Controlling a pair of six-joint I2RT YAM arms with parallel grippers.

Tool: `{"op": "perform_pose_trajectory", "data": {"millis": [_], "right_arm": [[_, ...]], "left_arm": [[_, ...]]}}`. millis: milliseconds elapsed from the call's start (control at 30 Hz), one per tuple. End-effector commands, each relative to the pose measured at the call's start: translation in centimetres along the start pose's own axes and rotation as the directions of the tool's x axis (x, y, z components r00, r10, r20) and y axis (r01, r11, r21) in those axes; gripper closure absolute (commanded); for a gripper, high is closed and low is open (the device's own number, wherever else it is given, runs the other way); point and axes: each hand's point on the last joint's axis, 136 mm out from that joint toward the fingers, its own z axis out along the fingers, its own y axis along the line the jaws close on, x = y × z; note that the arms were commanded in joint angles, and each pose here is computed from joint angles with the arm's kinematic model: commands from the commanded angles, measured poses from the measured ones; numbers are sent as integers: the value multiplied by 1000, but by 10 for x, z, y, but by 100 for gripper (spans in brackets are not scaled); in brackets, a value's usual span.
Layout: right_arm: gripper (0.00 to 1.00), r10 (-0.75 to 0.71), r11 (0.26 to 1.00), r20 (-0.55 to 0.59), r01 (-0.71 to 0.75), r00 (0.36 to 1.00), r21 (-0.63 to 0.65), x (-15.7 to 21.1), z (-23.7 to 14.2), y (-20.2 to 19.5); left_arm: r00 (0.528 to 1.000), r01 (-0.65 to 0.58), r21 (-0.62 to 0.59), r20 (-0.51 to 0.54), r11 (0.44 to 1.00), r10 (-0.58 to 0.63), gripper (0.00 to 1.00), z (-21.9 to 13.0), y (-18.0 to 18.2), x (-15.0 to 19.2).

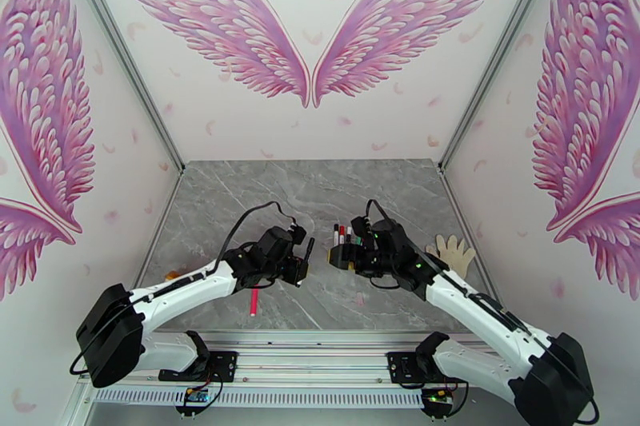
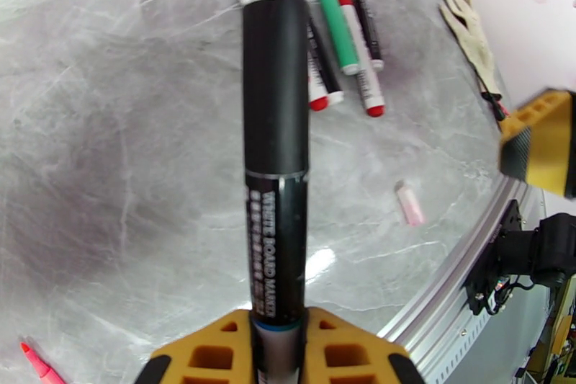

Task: Open the pen caps

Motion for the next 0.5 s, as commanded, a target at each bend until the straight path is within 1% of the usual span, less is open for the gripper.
{"op": "perform_pose_trajectory", "data": {"millis": [0,100,233,467], "right_arm": [[30,-13,997,5,13,1000,-80,-20,1,18],[34,2,993,-17,-4,1000,-115,-30,9,21],[39,3,991,-31,-7,1000,-131,-40,17,24],[45,4,986,-76,-17,997,-167,-42,30,28]], "left_arm": [[999,-38,63,40,997,36,83,-7,-16,-4],[998,-51,78,38,996,49,83,-8,-21,-3],[997,-68,86,31,994,66,83,-8,-27,-1],[996,-84,109,30,990,82,83,-7,-37,-2]]}}
